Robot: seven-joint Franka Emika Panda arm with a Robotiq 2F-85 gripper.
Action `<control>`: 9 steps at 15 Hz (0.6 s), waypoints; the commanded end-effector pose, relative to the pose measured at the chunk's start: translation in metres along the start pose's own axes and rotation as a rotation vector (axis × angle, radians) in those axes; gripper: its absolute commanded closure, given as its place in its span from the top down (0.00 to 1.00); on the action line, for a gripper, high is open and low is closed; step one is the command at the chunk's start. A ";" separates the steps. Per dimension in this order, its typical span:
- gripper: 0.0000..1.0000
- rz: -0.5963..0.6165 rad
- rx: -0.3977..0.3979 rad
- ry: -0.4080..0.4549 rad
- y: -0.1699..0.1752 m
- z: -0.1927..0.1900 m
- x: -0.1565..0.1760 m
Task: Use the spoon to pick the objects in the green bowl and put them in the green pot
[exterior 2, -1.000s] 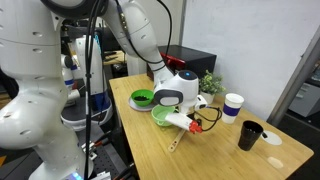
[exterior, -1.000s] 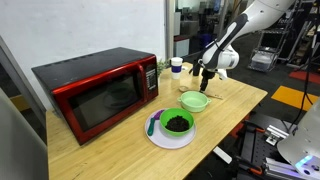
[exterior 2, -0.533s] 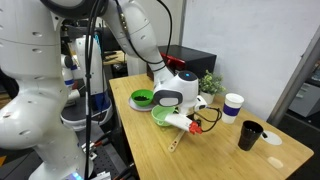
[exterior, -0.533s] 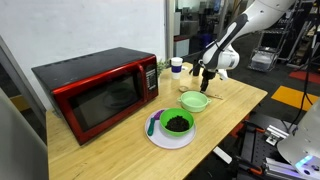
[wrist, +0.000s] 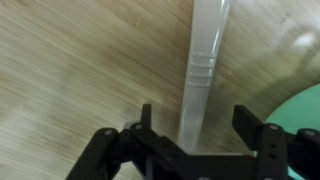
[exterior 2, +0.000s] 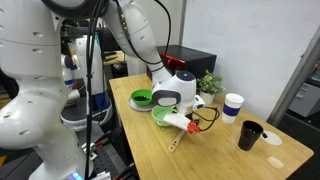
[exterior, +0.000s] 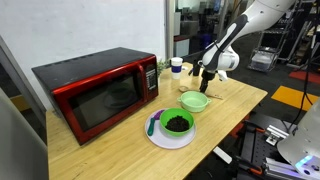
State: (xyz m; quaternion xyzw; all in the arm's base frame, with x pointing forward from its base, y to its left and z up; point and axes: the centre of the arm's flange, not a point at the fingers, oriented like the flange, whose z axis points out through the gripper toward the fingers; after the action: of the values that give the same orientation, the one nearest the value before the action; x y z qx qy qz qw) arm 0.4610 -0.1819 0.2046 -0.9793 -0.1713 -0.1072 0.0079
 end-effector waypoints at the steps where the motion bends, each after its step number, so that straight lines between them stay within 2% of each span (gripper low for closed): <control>1: 0.53 -0.016 -0.025 0.015 -0.004 0.000 -0.005; 8: 0.04 -0.009 -0.038 0.018 -0.003 -0.001 -0.005; 9: 0.01 -0.005 -0.040 0.019 -0.002 -0.003 -0.006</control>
State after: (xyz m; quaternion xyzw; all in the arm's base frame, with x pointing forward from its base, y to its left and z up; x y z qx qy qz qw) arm 0.4603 -0.1814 0.2050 -0.9787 -0.1712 -0.1135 -0.0011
